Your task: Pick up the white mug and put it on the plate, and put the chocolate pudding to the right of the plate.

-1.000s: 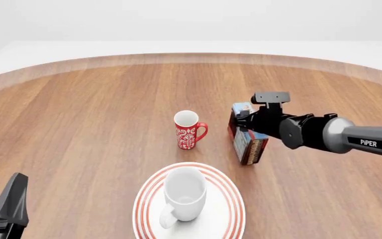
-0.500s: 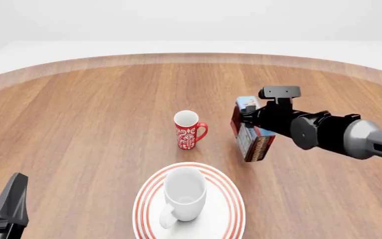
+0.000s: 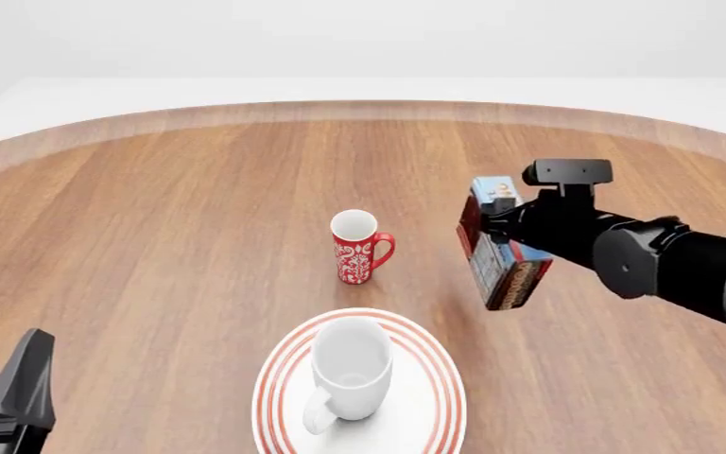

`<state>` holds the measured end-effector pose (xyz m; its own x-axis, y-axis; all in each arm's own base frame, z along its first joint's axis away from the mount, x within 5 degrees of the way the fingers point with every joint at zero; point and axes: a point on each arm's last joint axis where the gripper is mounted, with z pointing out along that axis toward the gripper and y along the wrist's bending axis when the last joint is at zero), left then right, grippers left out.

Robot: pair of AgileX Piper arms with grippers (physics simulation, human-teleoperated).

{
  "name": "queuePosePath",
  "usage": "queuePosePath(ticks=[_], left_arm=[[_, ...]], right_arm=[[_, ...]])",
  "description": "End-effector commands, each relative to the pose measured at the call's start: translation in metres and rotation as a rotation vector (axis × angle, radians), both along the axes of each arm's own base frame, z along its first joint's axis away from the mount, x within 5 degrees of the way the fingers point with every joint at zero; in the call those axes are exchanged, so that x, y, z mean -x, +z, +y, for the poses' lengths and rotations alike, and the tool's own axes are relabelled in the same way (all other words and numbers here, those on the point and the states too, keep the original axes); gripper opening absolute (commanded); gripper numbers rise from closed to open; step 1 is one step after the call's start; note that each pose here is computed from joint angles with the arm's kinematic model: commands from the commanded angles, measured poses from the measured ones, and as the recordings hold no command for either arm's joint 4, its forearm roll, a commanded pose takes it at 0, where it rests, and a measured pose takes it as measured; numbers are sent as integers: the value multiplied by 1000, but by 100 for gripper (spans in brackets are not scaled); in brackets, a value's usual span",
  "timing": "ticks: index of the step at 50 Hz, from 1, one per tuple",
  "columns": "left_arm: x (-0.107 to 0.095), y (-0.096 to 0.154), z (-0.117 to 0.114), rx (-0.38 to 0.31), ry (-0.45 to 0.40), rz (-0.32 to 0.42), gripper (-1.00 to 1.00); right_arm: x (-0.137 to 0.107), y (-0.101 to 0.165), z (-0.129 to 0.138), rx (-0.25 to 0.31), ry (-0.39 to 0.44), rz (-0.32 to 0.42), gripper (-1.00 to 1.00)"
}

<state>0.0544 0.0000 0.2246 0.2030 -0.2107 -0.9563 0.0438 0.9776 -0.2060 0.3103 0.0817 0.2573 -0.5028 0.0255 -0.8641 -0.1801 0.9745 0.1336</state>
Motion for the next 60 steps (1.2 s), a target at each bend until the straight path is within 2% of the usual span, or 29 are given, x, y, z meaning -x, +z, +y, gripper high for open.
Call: queuePosePath(ticks=[1, 60], left_arm=[[0, 0, 0, -3, -2, 1, 100], [0, 2, 0, -12, -3, -1, 100]], right_arm=[[19, 11, -12, -17, -28, -14, -100], [99, 4, -45, 13, -81, 16, -100]])
